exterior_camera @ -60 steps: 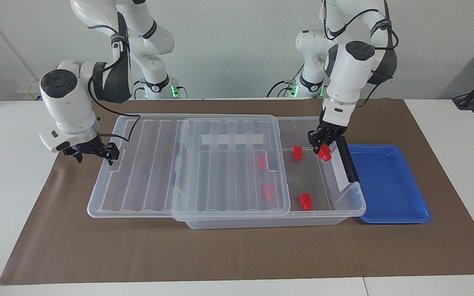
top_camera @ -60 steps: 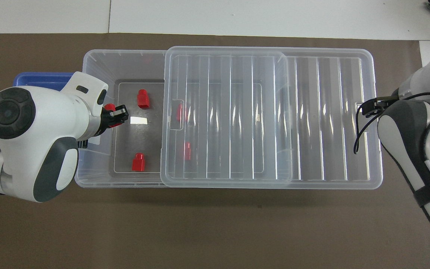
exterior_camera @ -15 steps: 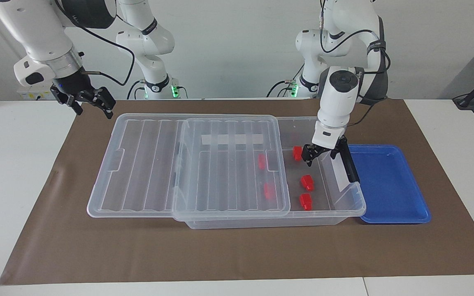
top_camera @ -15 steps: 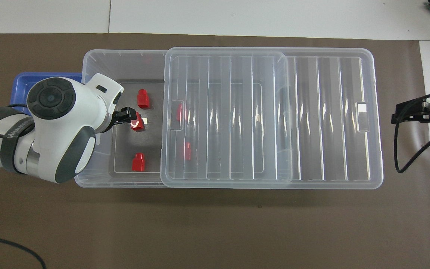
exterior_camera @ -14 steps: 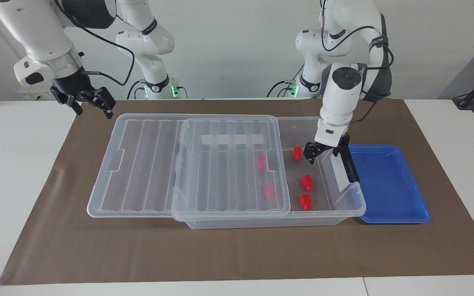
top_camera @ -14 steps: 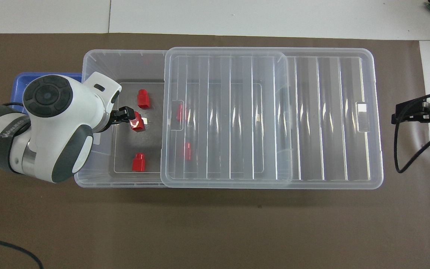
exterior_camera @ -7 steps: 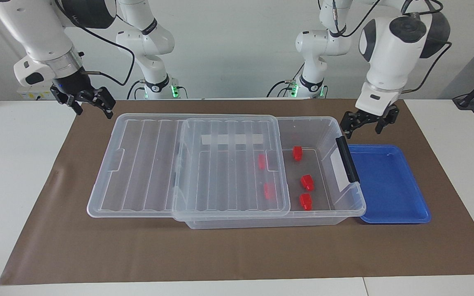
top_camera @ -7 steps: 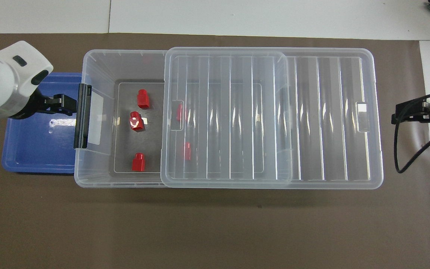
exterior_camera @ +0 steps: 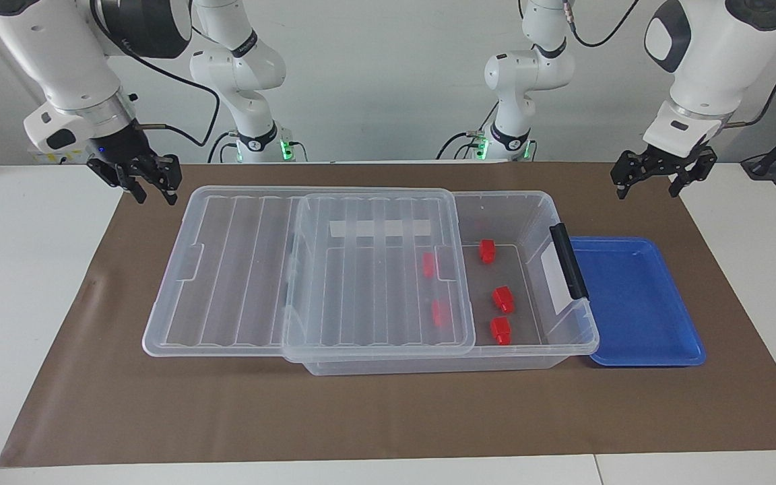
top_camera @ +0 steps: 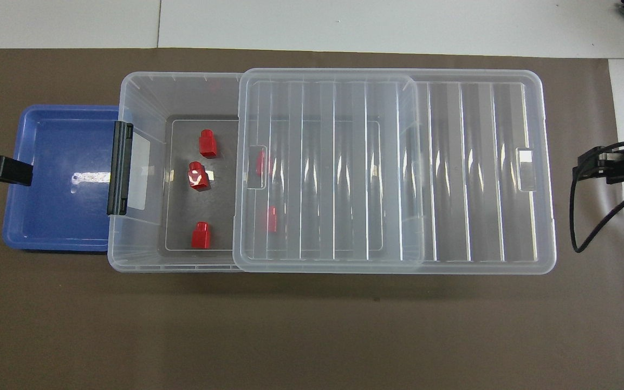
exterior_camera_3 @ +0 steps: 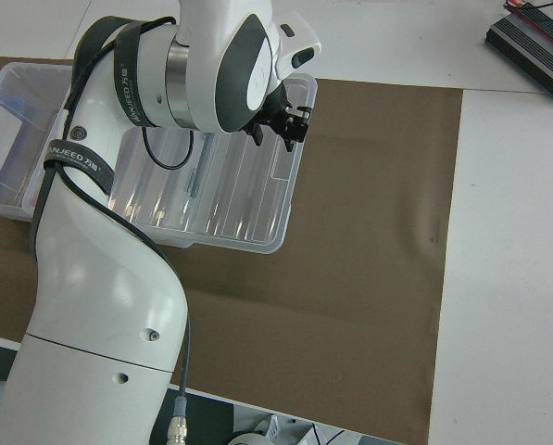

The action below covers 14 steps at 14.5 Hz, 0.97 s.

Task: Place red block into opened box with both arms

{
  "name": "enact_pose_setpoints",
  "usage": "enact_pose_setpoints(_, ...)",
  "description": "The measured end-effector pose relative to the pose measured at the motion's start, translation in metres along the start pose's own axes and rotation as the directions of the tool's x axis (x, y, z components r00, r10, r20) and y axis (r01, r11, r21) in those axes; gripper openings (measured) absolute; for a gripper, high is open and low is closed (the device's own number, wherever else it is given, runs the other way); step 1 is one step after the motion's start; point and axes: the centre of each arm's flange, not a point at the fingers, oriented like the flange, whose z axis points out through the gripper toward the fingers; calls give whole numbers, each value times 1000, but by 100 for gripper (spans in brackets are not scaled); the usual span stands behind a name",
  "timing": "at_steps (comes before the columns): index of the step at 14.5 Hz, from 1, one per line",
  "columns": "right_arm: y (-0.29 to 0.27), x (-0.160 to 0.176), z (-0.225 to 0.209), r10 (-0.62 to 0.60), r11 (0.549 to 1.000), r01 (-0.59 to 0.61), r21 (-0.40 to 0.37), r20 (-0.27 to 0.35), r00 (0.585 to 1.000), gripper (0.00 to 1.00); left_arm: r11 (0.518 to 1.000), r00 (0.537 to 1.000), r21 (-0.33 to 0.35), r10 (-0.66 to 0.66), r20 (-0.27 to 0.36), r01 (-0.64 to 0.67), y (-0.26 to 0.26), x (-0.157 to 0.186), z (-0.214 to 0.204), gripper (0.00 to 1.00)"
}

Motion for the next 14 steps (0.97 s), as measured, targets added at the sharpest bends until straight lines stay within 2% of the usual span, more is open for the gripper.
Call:
enact_pose_setpoints(4, 28, 10, 27, -63, 998, 63, -6, -36, 997, 5, 999, 999, -2, 33, 4, -33, -24, -7, 0, 100)
enact_pose_setpoints(5, 32, 15, 38, -85, 996, 85, -9, -47, 995, 1, 999, 999, -2, 49, 6, -49, -34, -10, 1, 100)
enact_pose_setpoints(9, 45, 40, 82, -166, 986, 165, -20, -68, 984, 1, 996, 996, -23, 83, -16, -84, -61, -19, -4, 100)
enact_pose_setpoints(14, 42, 59, 116, -164, 986, 165, 0, -89, 982, 1, 989, 988, -21, 147, -40, -147, -27, -13, -13, 100)
